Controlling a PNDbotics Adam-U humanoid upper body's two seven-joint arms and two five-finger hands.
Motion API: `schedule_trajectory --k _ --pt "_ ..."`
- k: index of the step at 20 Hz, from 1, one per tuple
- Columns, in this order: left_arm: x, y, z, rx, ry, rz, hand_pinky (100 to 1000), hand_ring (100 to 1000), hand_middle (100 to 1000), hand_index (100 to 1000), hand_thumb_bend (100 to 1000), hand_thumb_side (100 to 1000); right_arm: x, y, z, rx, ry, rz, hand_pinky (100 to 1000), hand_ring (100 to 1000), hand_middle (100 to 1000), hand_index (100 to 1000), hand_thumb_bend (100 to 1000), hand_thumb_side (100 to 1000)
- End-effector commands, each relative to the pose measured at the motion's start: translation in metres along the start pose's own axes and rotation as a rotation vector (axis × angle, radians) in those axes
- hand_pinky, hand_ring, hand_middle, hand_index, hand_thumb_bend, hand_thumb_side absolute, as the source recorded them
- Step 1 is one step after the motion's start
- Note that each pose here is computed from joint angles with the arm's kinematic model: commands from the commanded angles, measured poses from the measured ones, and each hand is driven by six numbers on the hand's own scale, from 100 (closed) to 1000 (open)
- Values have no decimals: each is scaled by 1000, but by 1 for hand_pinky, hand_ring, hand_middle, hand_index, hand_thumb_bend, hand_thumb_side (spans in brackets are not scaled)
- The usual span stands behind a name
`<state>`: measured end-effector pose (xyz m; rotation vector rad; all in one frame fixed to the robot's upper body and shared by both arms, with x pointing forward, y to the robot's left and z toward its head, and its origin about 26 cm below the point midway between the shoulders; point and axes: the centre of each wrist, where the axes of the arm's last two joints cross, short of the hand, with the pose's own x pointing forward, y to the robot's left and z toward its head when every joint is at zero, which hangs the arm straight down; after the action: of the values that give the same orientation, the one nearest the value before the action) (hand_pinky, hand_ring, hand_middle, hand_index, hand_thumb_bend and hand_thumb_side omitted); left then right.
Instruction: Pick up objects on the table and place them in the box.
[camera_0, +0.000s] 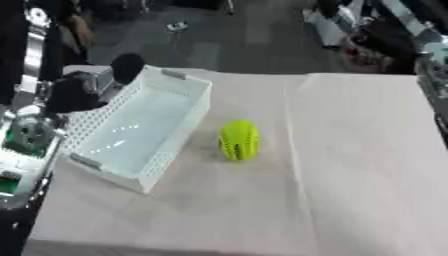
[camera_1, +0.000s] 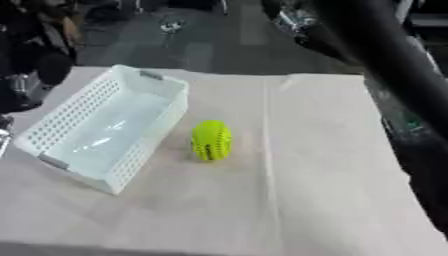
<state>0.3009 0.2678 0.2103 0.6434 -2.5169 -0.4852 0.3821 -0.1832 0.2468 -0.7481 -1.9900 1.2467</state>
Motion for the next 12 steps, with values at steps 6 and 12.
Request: schedule_trajectory --k 6,12 --pt "5 5 -9 9 -43 -8 623 555 753 713 594 697 -2 35 -8 84 41 26 371 656 713 817 450 1000" --pt "5 5 -10 16 -50 -7 624 556 753 713 592 699 4 60 -10 107 36 -14 369 652 715 825 458 1000"
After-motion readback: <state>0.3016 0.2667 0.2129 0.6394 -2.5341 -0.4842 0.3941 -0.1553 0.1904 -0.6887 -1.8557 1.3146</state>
